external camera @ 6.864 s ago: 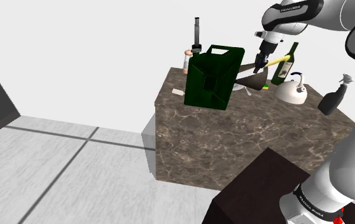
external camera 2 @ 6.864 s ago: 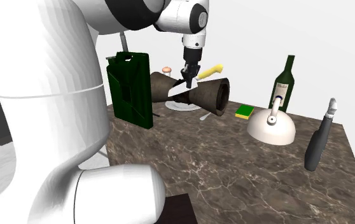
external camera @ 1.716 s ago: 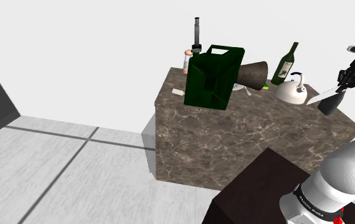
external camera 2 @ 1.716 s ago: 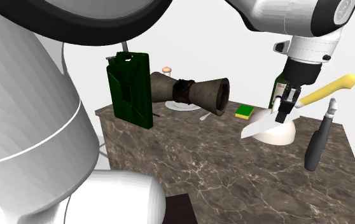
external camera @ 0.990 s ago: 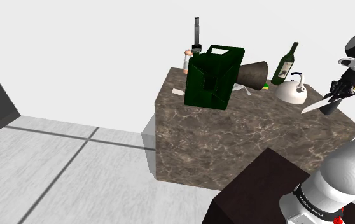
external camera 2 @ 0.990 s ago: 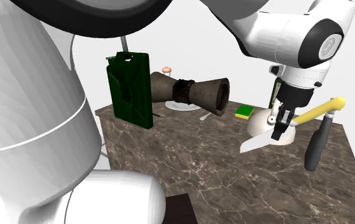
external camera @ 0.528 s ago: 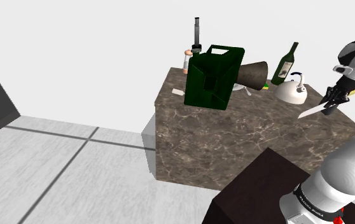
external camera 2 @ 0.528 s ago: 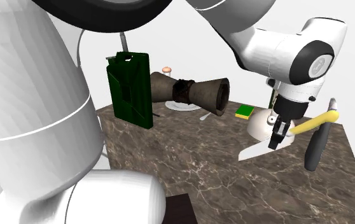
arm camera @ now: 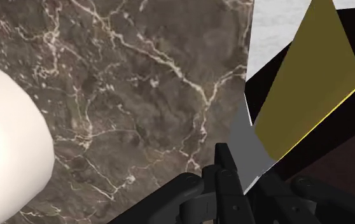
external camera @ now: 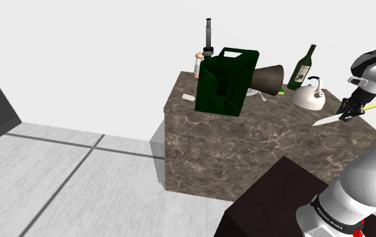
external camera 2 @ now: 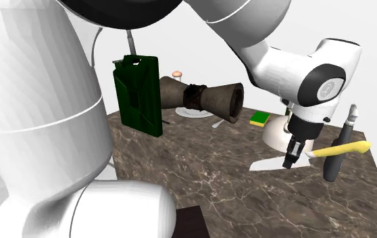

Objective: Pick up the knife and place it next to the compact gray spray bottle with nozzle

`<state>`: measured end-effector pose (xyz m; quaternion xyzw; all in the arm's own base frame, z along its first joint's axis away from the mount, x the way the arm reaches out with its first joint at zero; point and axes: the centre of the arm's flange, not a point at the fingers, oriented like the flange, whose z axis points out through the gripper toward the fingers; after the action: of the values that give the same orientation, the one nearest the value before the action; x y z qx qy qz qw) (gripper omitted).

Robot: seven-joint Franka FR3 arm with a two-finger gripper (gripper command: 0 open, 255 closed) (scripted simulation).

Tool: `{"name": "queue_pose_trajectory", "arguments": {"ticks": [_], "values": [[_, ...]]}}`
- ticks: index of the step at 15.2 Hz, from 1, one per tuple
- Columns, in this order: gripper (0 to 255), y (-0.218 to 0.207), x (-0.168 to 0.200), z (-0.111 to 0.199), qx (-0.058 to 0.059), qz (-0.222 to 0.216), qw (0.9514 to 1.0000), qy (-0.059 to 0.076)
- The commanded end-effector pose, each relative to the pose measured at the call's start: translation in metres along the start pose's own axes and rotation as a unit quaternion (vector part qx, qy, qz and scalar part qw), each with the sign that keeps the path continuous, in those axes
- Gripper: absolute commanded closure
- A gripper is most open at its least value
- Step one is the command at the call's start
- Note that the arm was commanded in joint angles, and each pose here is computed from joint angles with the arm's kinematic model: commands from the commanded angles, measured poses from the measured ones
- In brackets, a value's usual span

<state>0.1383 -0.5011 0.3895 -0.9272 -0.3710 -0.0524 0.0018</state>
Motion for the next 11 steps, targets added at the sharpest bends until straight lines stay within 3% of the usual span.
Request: {"name": "queue_pose_trajectory", "arguments": {"ticks": [1, 2, 3, 4, 5, 11], "values": [[0, 0.0, 0.0, 0.0, 0.0, 0.0, 1.0, 0.0], [0, 0.001, 0.031, -0.01, 0.003, 0.0, 0.9965, -0.084], [0, 0.003, 0.063, -0.015, 0.006, -0.001, 0.986, -0.167], [0, 0.004, 0.096, -0.014, 0.01, -0.002, 0.9685, -0.249], [0, 0.005, 0.107, -0.012, 0.011, -0.002, 0.9608, -0.277], [0, 0.004, 0.09, 0.015, 0.011, -0.002, 0.9608, -0.277]]}}
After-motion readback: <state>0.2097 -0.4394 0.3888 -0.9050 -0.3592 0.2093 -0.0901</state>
